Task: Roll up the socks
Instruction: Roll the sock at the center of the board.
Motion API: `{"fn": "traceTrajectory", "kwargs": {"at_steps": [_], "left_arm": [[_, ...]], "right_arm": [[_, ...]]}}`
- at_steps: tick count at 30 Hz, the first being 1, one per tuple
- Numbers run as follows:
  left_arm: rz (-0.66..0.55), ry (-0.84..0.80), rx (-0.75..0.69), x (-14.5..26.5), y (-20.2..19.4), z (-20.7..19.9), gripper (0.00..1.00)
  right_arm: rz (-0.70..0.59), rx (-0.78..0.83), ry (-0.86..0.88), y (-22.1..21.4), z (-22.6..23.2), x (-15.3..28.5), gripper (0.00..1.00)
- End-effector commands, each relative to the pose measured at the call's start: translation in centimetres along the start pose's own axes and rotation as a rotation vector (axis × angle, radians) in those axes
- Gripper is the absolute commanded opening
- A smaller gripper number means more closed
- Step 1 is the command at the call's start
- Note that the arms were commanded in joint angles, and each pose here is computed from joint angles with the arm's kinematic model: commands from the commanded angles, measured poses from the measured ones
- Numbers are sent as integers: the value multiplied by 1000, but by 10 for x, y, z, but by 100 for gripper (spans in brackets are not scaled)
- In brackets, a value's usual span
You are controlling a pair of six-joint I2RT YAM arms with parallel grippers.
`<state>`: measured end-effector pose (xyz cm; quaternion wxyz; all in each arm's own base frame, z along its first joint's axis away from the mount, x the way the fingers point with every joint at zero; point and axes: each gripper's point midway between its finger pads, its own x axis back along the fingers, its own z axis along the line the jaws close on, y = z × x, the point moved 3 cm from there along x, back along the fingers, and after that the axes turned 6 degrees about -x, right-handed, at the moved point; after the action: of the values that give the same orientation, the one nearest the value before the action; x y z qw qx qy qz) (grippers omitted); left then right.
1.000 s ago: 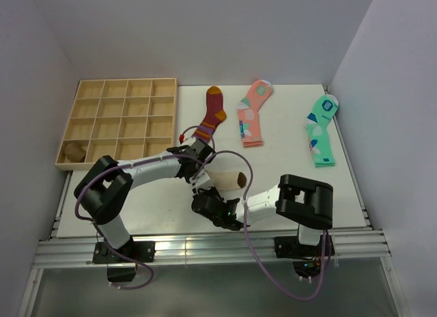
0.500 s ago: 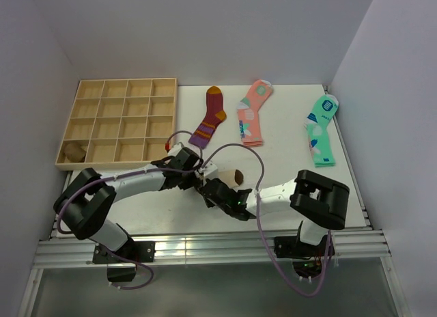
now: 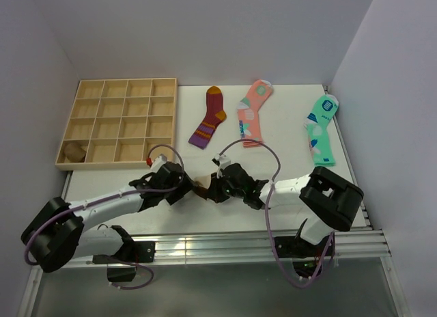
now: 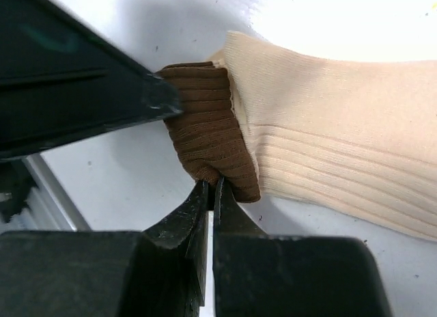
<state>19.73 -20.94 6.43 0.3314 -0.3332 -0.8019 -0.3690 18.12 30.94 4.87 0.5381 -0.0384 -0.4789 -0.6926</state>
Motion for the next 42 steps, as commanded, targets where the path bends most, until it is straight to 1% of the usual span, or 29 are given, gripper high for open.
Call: {"fn": "traceTrajectory", "kwargs": {"at_steps": [1, 6, 7, 8, 9, 11, 13, 19, 24, 33, 40, 42], "left_arm": [[-84, -121, 85, 10, 12, -14, 74], [-139, -237, 111, 18, 18, -19, 76], [-148, -266, 112, 21, 19, -22, 77], [-147, -270, 110, 20, 16, -18, 77], [-158, -310, 115, 22, 18, -24, 77], [-158, -323, 107, 20, 16, -22, 77], [-157, -344, 90, 17, 15, -25, 76], [-141, -319, 35, 2, 11, -26, 74], [-130, -280, -6, -10, 8, -24, 71], [-113, -275, -33, -20, 5, -28, 69], [-116, -314, -26, -21, 2, -27, 70], [-124, -332, -21, -19, 2, -27, 72]], "right_arm": [[93, -113, 25, -20, -11, 3, 0], [121, -251, 41, -24, -35, 3, 0], [128, -284, 67, -23, -35, 4, 0], [143, -307, 61, -28, -40, 2, 0], [140, -329, 60, -26, -45, 2, 0], [164, -366, 61, -31, -50, 0, 0], [163, -403, 66, -31, -55, 0, 0], [186, -521, 68, -38, -74, 0, 0], [197, -575, 64, -42, -83, 1, 0], [220, -611, 47, -46, -90, -3, 0], [233, -621, 39, -48, -92, -5, 0], [235, -622, 39, -48, -92, -5, 0]]}}
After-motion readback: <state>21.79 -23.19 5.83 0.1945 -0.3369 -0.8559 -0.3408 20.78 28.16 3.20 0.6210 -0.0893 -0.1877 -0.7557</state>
